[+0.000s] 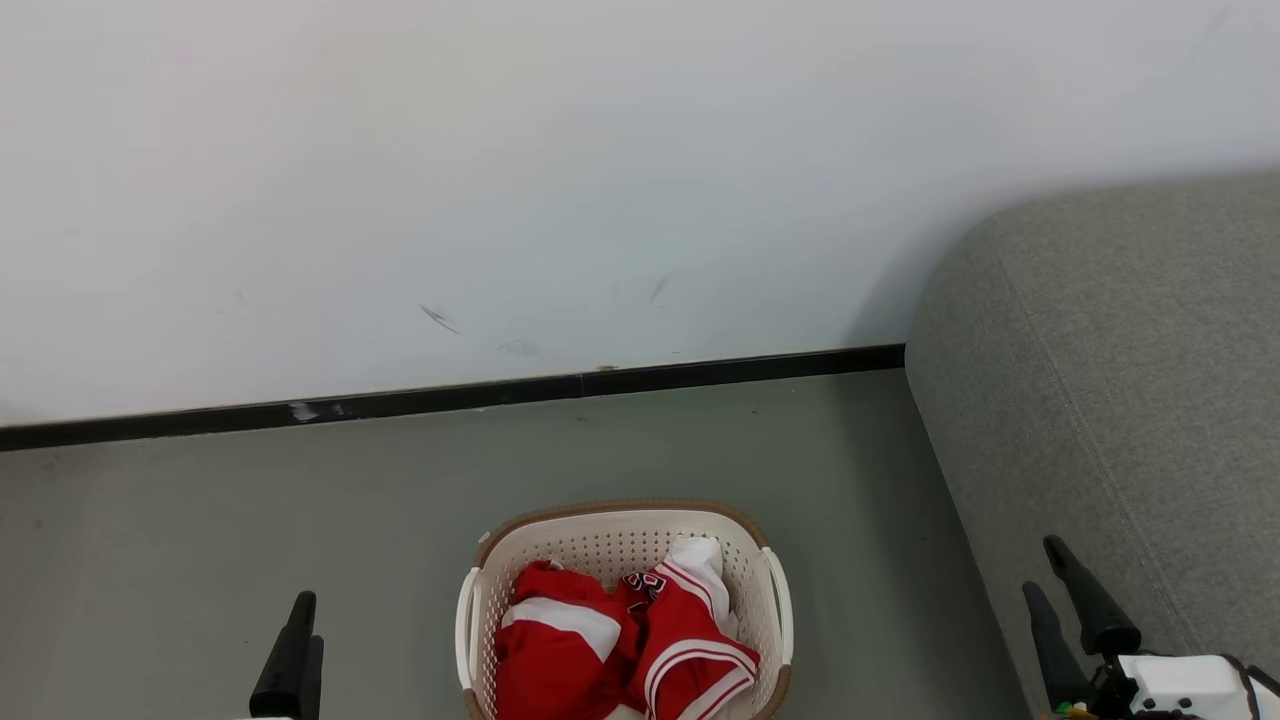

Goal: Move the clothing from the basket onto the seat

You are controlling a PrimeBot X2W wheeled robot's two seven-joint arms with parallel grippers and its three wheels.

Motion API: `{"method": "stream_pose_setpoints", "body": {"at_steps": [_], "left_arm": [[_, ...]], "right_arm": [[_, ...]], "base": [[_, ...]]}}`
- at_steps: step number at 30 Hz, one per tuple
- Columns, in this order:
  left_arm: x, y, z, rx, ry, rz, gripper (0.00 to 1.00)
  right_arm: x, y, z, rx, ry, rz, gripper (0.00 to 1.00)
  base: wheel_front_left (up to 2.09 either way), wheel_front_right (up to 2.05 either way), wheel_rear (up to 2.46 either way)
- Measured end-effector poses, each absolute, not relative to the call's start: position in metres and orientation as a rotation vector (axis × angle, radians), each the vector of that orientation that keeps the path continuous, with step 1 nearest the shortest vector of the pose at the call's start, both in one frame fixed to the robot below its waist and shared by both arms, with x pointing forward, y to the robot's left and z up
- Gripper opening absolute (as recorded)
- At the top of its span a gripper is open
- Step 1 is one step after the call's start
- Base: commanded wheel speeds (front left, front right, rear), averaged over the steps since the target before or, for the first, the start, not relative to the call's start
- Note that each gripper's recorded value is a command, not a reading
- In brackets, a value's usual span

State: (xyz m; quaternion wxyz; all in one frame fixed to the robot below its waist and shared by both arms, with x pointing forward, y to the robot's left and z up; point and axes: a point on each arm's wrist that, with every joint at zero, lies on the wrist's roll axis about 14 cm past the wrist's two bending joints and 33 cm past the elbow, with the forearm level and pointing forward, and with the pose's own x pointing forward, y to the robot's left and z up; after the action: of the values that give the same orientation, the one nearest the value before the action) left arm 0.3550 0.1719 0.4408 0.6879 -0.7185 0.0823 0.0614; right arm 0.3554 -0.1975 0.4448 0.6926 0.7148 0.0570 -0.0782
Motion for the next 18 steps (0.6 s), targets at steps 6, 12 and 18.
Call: {"method": "stream_pose_setpoints", "body": {"at_steps": [6, 12, 18], "left_arm": [[0.356, 0.170, 0.442, -1.601, 0.182, 0.133, 1.00], [0.358, 0.166, 0.445, -1.570, 0.177, 0.125, 1.00], [0.359, 0.164, 0.446, -1.531, 0.176, 0.119, 1.00]], "right_arm": [[0.357, -0.198, 0.449, 1.577, 0.113, -0.168, 1.00], [0.359, -0.203, 0.454, 1.508, 0.097, -0.164, 1.00], [0.361, -0.204, 0.459, 1.416, 0.094, -0.145, 1.00]], "base": [[0.00, 0.00, 0.00], [0.00, 0.00, 0.00], [0.00, 0.00, 0.00]]}}
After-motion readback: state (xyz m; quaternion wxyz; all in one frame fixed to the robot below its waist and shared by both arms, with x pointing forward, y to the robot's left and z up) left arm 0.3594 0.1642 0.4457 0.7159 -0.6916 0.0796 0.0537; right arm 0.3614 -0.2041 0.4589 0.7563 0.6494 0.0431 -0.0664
